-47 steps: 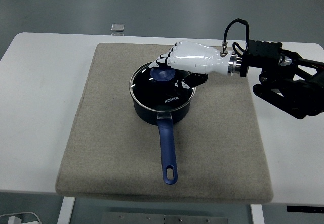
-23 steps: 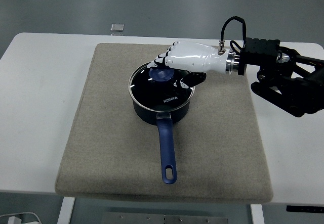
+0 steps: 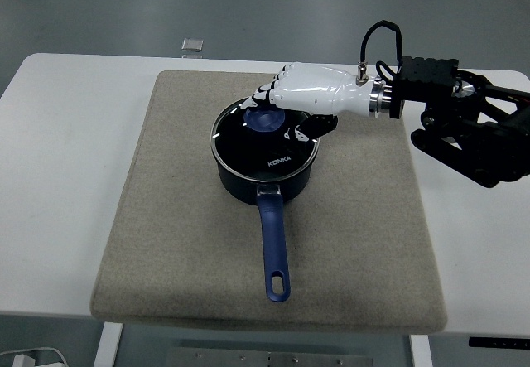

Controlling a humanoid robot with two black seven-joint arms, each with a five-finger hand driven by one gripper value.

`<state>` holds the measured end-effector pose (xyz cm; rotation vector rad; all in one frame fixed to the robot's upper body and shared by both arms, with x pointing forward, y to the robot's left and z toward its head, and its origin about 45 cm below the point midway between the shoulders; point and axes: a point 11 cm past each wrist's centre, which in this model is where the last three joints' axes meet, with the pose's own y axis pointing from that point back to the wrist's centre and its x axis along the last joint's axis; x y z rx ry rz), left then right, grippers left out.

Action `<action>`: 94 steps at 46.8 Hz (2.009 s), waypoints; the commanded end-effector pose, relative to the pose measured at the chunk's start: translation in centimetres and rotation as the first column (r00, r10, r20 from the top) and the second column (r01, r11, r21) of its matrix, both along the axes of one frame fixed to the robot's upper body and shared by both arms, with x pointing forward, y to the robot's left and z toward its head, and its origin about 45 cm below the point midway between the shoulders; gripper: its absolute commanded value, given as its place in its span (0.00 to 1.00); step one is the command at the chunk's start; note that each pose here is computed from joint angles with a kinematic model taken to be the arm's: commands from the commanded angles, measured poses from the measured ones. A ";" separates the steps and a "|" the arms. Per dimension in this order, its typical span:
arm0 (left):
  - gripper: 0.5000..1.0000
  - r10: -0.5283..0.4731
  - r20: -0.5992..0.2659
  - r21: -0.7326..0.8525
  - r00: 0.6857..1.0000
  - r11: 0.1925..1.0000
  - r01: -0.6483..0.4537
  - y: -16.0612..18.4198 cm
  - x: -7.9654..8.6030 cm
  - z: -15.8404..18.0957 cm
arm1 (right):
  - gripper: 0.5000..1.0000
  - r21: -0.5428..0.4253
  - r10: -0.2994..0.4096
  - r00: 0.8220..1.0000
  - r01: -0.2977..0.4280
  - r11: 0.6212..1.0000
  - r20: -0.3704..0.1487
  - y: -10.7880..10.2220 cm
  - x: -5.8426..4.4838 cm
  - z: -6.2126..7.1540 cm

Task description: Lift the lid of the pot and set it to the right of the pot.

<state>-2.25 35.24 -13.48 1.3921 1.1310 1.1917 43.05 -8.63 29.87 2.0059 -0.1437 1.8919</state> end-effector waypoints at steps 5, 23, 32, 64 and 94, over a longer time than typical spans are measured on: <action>1.00 0.000 0.000 0.000 1.000 1.000 0.000 0.0 0.0 0.0 | 0.00 -0.003 0.003 1.000 -0.003 1.000 0.004 0.2 0.1 0.4; 1.00 0.000 0.000 0.000 1.000 1.000 0.000 0.0 0.0 0.0 | 0.00 0.000 -0.005 1.000 0.005 1.000 0.015 0.1 0.5 1.4; 1.00 0.000 0.000 0.000 1.000 1.000 0.000 0.0 0.0 0.0 | 0.00 -0.006 -0.032 0.999 0.033 0.999 0.027 -0.6 1.4 2.1; 1.00 0.000 0.000 0.000 1.000 1.000 0.000 0.0 0.0 0.0 | 0.00 -0.039 -0.258 0.961 0.263 0.964 0.098 -6.7 6.6 4.2; 1.00 0.000 -0.001 0.000 1.000 1.000 0.000 0.0 -0.1 0.0 | 0.00 -0.071 -0.361 0.926 0.370 0.927 0.106 -10.7 8.0 3.7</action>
